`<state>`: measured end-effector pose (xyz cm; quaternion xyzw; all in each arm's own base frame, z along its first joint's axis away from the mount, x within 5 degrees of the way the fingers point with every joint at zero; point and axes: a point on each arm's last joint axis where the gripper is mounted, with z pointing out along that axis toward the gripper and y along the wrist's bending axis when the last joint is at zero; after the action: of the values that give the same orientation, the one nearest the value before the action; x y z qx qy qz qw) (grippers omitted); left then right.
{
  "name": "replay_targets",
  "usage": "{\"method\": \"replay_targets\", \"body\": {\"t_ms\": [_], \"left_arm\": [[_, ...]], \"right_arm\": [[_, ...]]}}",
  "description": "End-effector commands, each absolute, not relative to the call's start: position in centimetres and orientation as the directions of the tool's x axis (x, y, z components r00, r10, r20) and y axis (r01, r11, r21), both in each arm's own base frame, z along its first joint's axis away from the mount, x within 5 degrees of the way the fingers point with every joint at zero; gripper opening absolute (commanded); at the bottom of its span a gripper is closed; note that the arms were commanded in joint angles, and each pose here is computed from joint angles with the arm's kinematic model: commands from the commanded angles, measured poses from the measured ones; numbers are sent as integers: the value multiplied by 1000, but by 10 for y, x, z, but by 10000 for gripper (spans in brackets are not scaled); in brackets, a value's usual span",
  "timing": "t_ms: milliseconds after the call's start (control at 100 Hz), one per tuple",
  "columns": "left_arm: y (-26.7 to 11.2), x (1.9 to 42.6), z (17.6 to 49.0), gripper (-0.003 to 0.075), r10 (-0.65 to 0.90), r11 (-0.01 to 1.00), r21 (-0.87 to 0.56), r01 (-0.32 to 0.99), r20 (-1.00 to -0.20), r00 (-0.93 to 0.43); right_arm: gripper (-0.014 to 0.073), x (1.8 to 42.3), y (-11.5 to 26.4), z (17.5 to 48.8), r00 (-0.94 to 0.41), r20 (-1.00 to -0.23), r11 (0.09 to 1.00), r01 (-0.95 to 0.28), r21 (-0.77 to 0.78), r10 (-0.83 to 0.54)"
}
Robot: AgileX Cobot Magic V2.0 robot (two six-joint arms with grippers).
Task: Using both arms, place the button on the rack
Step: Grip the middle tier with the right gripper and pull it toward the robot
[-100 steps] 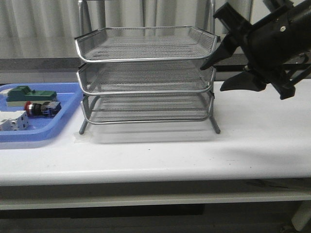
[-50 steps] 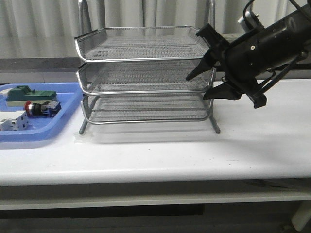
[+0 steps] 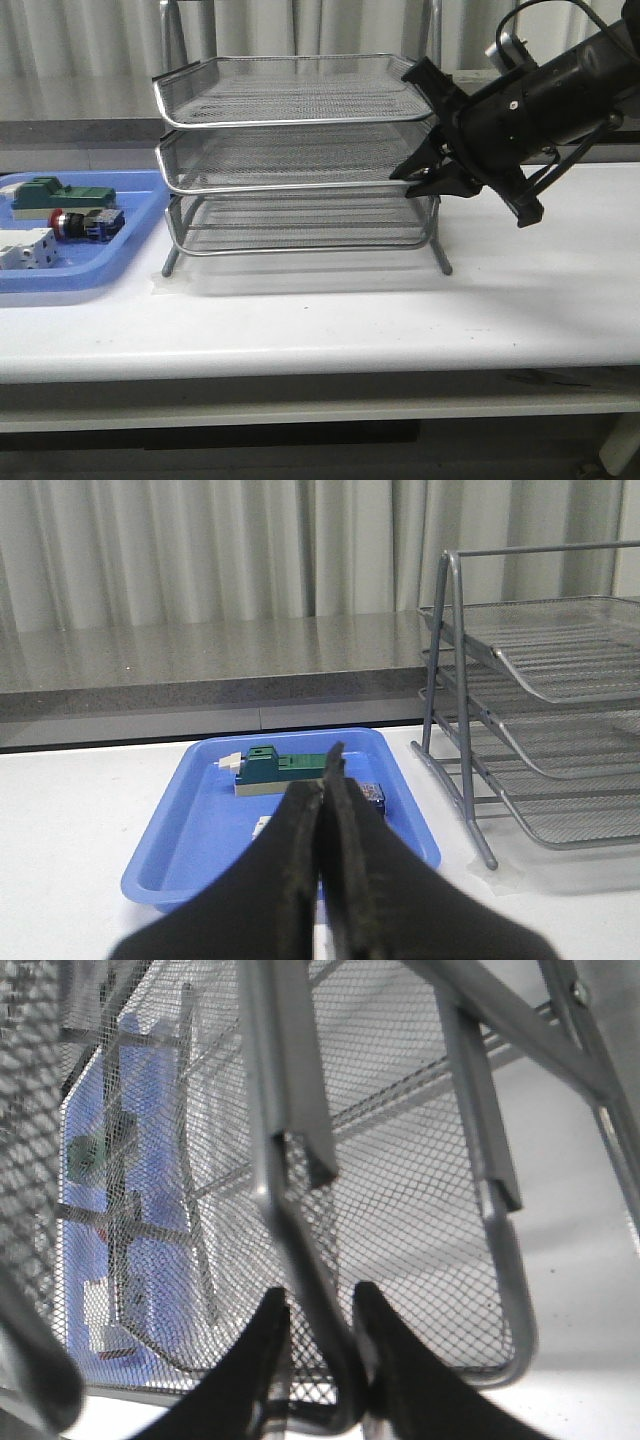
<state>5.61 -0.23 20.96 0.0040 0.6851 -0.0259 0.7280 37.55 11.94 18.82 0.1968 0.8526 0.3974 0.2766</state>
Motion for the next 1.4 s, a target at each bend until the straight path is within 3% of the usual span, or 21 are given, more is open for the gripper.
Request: {"method": "replay_targets", "body": {"t_ms": [0,220,430,890,1390], "left_arm": [[-3,54,207,-20,-49,998,-42,56,-990,129],[-3,54,207,-20,-49,998,-42,56,-990,129],[-3,54,207,-20,-49,998,-42,56,-990,129],[-3,54,207,-20,-49,998,-42,56,-990,129],[-3,54,207,-20,-49,998,-42,56,-990,129]], "right_arm": [[10,376,122,219,-756,-360,574,24,819,546],[8,371,125,216,-791,-383,601,-24,799,477],[8,355,124,203,-829,-339,600,-5,800,445],[8,278,118,177,-893,-314,684,-9,730,323],[13,247,113,186,-881,-350,705,-28,709,317]]}}
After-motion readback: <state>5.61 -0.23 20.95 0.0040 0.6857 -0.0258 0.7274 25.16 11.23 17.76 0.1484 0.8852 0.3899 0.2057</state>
